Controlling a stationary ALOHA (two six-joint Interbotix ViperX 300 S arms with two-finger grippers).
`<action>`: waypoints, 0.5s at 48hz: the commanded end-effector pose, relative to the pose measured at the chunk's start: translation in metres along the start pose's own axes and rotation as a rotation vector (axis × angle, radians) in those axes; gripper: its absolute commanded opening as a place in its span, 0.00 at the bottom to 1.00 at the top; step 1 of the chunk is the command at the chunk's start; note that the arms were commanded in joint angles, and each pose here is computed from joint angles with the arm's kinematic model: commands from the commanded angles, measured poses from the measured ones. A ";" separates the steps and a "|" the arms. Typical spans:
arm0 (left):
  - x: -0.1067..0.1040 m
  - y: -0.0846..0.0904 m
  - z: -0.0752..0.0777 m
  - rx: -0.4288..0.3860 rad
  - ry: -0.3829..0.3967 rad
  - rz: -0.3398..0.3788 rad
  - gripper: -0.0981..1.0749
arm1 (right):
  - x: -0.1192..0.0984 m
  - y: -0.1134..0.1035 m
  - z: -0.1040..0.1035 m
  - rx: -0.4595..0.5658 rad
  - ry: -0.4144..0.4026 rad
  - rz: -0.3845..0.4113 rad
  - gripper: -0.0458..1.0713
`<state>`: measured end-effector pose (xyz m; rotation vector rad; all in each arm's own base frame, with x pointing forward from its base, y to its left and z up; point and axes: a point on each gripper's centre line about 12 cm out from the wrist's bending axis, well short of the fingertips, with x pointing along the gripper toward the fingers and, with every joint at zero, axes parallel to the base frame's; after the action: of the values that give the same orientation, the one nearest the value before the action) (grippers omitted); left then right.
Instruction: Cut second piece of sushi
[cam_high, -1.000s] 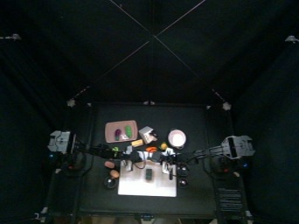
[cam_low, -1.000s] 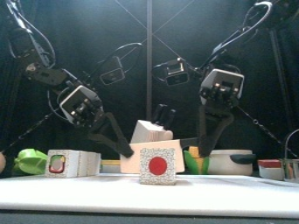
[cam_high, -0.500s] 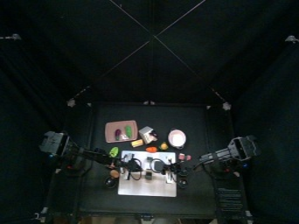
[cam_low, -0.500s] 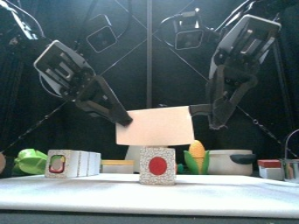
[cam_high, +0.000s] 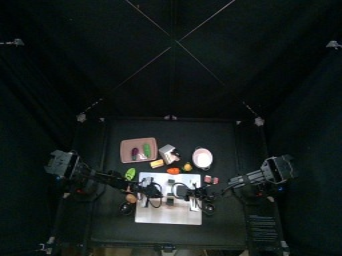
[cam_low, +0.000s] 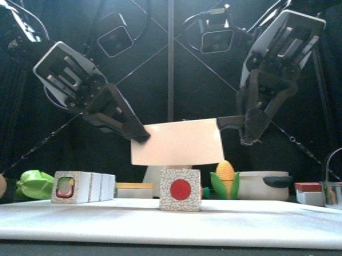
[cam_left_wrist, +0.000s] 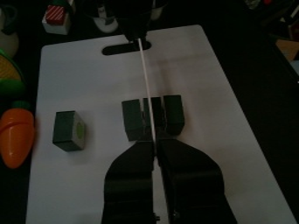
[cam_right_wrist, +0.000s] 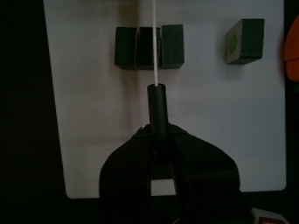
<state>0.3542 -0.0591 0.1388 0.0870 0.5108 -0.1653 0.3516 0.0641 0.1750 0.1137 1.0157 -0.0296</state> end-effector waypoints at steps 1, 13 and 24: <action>0.002 0.002 0.018 -0.002 -0.050 0.006 0.38 | -0.009 -0.002 0.014 0.012 -0.050 0.006 0.32; 0.007 0.002 0.011 -0.002 -0.029 0.006 0.38 | 0.001 -0.003 0.012 0.010 -0.024 -0.004 0.32; 0.006 0.004 0.016 -0.002 -0.044 0.010 0.39 | -0.002 -0.007 0.017 0.011 -0.041 -0.012 0.32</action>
<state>0.3569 -0.0578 0.1328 0.0871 0.5263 -0.1609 0.3541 0.0615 0.1644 0.1054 1.0441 -0.0414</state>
